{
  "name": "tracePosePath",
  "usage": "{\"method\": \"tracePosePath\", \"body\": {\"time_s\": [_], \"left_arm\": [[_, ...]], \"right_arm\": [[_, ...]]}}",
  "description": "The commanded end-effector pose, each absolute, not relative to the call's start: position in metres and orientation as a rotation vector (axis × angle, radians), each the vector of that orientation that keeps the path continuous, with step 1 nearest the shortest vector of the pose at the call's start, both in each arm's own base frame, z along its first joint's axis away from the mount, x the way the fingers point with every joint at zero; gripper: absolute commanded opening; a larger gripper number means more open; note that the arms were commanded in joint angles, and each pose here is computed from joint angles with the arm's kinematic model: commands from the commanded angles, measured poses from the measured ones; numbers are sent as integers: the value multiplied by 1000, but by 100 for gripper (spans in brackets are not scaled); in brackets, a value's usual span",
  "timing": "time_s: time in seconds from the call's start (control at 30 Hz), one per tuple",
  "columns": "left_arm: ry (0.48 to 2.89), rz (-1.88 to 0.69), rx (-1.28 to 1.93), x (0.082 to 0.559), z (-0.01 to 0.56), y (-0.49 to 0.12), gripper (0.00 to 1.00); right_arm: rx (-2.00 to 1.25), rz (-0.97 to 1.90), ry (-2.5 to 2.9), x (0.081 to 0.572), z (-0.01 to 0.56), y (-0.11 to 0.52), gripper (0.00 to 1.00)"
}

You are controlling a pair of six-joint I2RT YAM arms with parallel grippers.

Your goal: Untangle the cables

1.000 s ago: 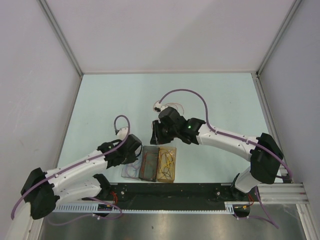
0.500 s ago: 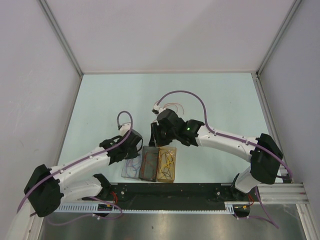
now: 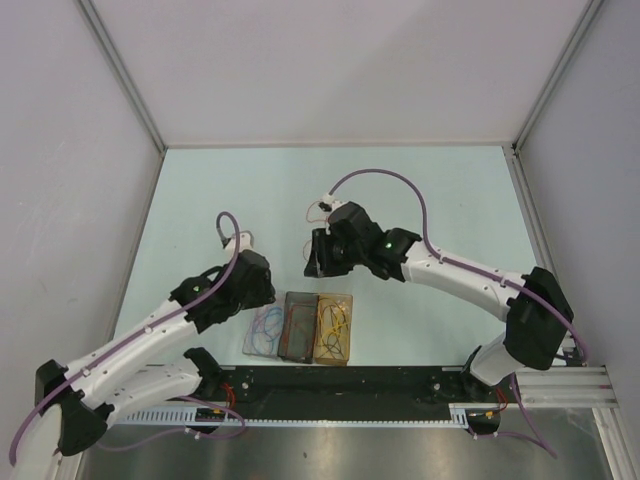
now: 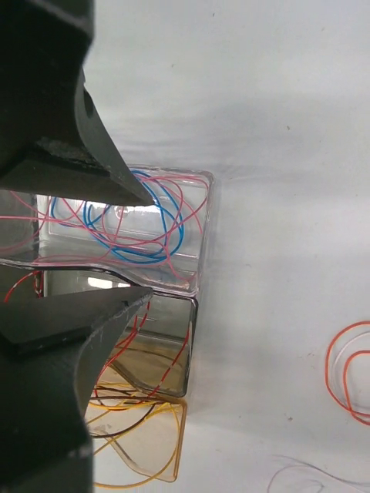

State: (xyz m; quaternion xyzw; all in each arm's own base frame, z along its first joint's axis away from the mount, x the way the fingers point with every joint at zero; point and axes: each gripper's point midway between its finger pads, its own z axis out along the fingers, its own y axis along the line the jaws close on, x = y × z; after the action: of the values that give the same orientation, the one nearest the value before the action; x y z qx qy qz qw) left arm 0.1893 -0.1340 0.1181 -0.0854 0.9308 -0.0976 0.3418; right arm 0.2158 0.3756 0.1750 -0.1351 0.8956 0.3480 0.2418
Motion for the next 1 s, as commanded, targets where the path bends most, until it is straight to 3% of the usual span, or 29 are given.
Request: {"method": "tracePosePath", "body": {"time_s": [0.0, 0.17, 0.33, 0.43, 0.63, 0.97], "left_arm": [[2339, -261, -184, 203, 161, -135, 56], [2262, -276, -63, 233, 197, -159, 66], [2254, -245, 62, 274, 195, -197, 73], [2237, -241, 129, 300, 191, -222, 76], [2235, -257, 213, 356, 186, -270, 77], [2401, -253, 156, 427, 109, -303, 76]], "right_arm": [[-341, 956, 2344, 235, 208, 357, 42], [-221, 787, 2377, 262, 202, 313, 61], [-39, 617, 2405, 284, 191, 257, 79], [74, 581, 2411, 291, 180, 223, 85], [157, 612, 2448, 286, 158, 191, 86], [143, 690, 2474, 280, 138, 188, 86]]}}
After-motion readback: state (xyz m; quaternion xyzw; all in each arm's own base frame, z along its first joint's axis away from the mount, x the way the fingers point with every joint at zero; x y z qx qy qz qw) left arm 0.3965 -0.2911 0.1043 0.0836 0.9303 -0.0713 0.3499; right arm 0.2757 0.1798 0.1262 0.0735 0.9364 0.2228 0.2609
